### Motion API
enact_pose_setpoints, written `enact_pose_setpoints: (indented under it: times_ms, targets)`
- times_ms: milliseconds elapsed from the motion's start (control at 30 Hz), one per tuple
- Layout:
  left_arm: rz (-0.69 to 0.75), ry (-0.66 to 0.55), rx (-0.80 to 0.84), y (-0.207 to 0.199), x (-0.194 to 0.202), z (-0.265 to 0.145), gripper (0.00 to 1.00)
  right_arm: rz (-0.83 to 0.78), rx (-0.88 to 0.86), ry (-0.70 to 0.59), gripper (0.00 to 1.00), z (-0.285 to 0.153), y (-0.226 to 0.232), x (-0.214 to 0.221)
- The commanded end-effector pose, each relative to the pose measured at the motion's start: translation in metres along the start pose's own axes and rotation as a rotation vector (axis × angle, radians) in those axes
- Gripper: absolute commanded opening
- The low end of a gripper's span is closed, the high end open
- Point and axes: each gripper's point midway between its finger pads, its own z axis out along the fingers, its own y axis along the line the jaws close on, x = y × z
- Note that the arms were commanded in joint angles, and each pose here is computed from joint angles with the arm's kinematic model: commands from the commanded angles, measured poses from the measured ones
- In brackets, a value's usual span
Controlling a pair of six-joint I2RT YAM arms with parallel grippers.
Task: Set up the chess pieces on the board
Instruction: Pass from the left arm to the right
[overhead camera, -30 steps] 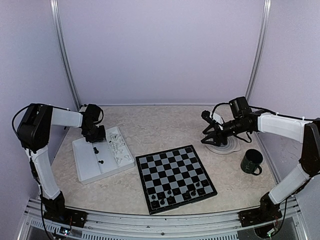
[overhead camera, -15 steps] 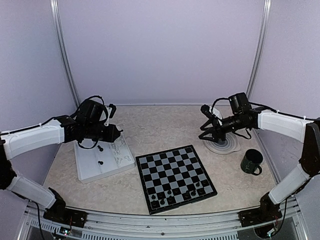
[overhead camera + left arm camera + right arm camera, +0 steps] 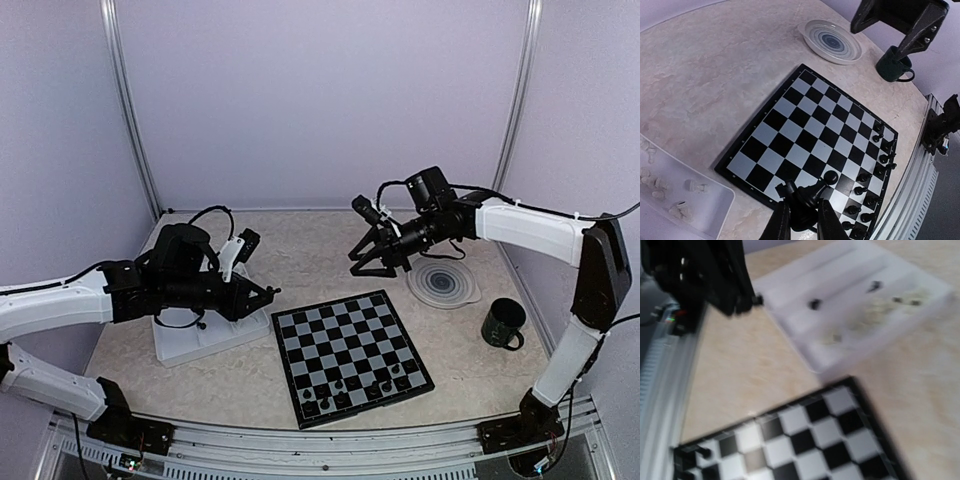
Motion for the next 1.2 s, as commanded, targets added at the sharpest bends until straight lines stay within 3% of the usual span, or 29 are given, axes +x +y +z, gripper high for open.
enact_pose_setpoints:
  times_ms: [0, 467, 767, 1000, 1167]
  targets:
    - [-0.014, -0.081, 0.114, -0.025, -0.013, 0.005, 0.14, 0.114, -0.192, -0.013, 0.55, 0.029, 0.031, -0.015]
    - [-0.082, -0.115, 0.255, -0.052, -0.014, 0.014, 0.14, 0.083, -0.321, 0.004, 0.5, 0.09, 0.069, -0.041]
    - [-0.085, -0.104, 0.279, -0.06, -0.013, 0.021, 0.14, 0.1, -0.33, 0.012, 0.32, 0.096, 0.072, -0.036]
    - [-0.089, -0.097, 0.284, -0.063, -0.014, 0.025, 0.14, 0.083, -0.274, 0.027, 0.26, 0.098, 0.068, -0.031]
    - [-0.09, -0.104, 0.271, -0.061, -0.015, 0.025, 0.14, 0.07, -0.237, 0.039, 0.29, 0.099, 0.066, -0.026]
